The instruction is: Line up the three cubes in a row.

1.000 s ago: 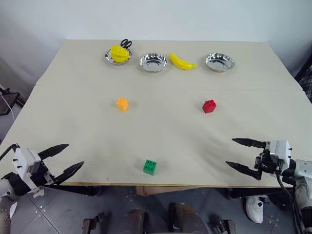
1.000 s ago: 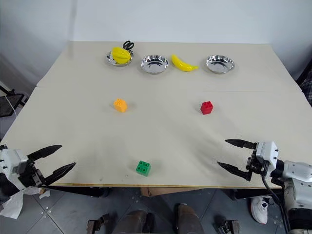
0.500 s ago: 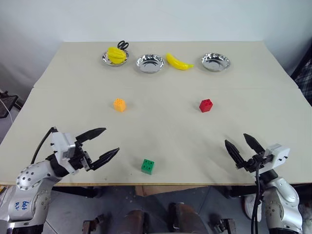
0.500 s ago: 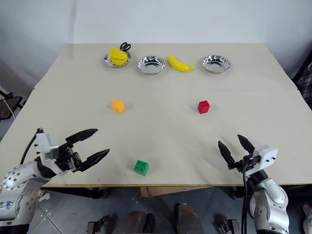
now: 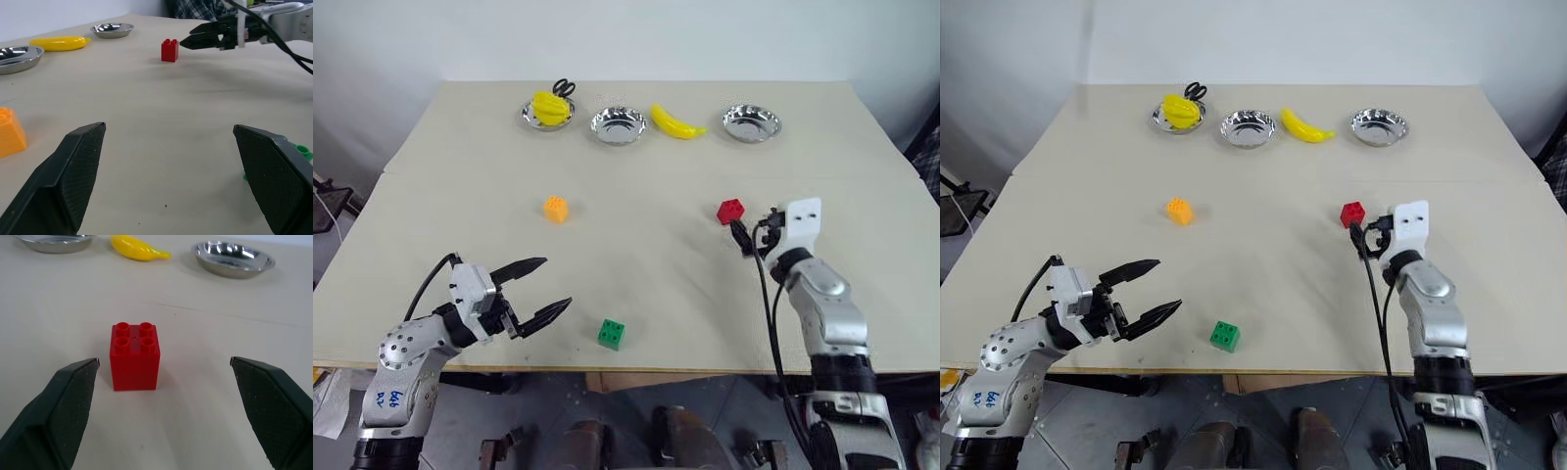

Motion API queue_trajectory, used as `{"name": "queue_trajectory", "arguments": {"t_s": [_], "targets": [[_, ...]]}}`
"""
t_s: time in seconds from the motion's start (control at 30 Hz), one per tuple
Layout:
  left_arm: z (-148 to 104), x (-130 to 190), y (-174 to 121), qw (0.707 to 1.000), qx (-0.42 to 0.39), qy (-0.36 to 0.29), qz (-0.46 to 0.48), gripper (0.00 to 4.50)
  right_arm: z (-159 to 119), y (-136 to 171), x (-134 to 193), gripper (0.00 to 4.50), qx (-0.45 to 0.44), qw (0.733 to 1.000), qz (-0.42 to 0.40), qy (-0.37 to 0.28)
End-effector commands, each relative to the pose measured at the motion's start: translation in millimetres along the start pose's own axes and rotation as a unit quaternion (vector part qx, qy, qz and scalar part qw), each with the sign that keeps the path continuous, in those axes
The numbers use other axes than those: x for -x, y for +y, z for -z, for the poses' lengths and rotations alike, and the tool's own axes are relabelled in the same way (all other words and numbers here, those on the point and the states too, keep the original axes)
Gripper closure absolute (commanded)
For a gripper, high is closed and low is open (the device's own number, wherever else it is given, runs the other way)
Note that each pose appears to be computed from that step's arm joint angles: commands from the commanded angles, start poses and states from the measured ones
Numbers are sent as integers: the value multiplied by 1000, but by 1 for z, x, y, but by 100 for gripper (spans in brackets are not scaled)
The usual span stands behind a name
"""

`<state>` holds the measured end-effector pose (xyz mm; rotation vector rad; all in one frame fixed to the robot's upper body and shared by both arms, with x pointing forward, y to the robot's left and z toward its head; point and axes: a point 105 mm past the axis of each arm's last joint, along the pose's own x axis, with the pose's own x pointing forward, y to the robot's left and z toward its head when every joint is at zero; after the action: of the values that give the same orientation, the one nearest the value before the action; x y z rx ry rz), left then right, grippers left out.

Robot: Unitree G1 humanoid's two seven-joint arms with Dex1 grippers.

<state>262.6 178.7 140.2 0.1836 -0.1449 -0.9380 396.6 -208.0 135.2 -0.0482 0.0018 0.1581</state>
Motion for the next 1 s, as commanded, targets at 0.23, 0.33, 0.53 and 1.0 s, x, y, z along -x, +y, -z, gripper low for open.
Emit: {"name": "queue_trajectory", "arguments": {"t_s": [0.23, 0.33, 0.53, 1.0], "targets": [[-7, -2, 0, 1000, -17, -10, -6, 7, -2, 13, -24, 0, -21, 1000, 1, -13], [-6, -3, -1, 1000, -16, -11, -6, 7, -5, 16, -30, 0, -40, 999, 6, -27], [-6, -4, -6, 1000, -15, -12, -5, 0, -7, 29, -32, 59, -48, 998, -16, -43], [-3, -4, -8, 1000, -13, -8, 6, 0, -32, 37, -17, 302, 8, 981, -166, -104]]}}
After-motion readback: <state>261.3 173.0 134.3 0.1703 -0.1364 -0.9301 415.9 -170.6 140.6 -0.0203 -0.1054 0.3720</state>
